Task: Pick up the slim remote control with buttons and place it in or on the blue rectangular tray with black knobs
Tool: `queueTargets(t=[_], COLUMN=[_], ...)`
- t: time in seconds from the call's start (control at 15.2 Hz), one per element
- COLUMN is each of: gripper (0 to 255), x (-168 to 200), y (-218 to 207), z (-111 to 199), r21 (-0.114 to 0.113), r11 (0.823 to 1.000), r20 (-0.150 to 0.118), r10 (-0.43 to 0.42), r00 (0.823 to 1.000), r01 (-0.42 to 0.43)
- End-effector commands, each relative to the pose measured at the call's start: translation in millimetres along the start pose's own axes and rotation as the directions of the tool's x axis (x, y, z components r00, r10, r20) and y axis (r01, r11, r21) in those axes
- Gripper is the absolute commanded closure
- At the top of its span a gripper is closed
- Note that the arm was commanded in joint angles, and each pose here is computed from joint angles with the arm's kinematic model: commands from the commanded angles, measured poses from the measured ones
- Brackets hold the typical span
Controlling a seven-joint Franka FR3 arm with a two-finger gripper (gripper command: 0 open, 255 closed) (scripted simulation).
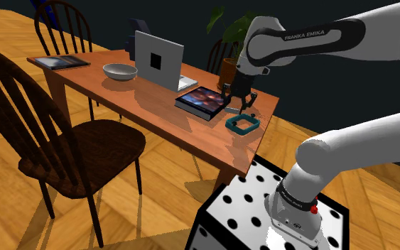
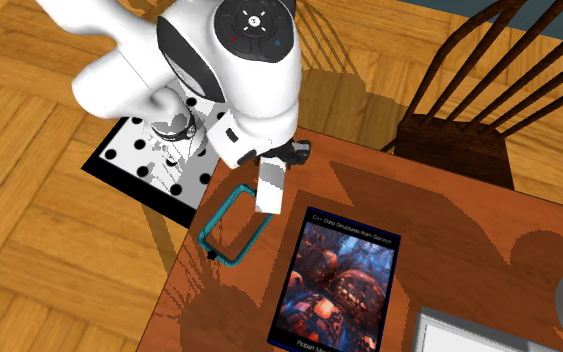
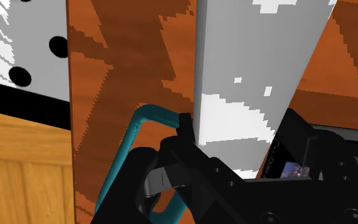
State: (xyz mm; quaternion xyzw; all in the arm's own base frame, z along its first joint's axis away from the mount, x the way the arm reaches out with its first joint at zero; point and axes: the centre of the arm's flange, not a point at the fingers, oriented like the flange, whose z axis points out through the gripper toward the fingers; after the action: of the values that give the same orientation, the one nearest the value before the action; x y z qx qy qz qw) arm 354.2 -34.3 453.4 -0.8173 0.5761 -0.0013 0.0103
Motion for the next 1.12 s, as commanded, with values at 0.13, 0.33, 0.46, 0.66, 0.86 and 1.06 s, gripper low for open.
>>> queueTargets(t=[0.13,0.33,0.46,0.66,0.86,1.06], gripper=[255,255,255,255,255,255], x=[48,82,104,119,119,119], y=[27,47,61,71,71,71], z=[-4,-5,-7,3,19,35], r21=[0.0,0.0,0.0,0.0,0.0,0.0], r11=[1.0,1.0,1.0,1.0,1.0,1.0], r20=[-0.001,-0.001,-0.001,-0.001,-0.001,-0.001], r10=[-0.001,-0.001,-0.001,-0.001,-0.001,-0.001], r00=[1.0,1.0,1.0,1.0,1.0,1.0], r01=[0.001,0.001,0.001,0.001,0.001,0.001])
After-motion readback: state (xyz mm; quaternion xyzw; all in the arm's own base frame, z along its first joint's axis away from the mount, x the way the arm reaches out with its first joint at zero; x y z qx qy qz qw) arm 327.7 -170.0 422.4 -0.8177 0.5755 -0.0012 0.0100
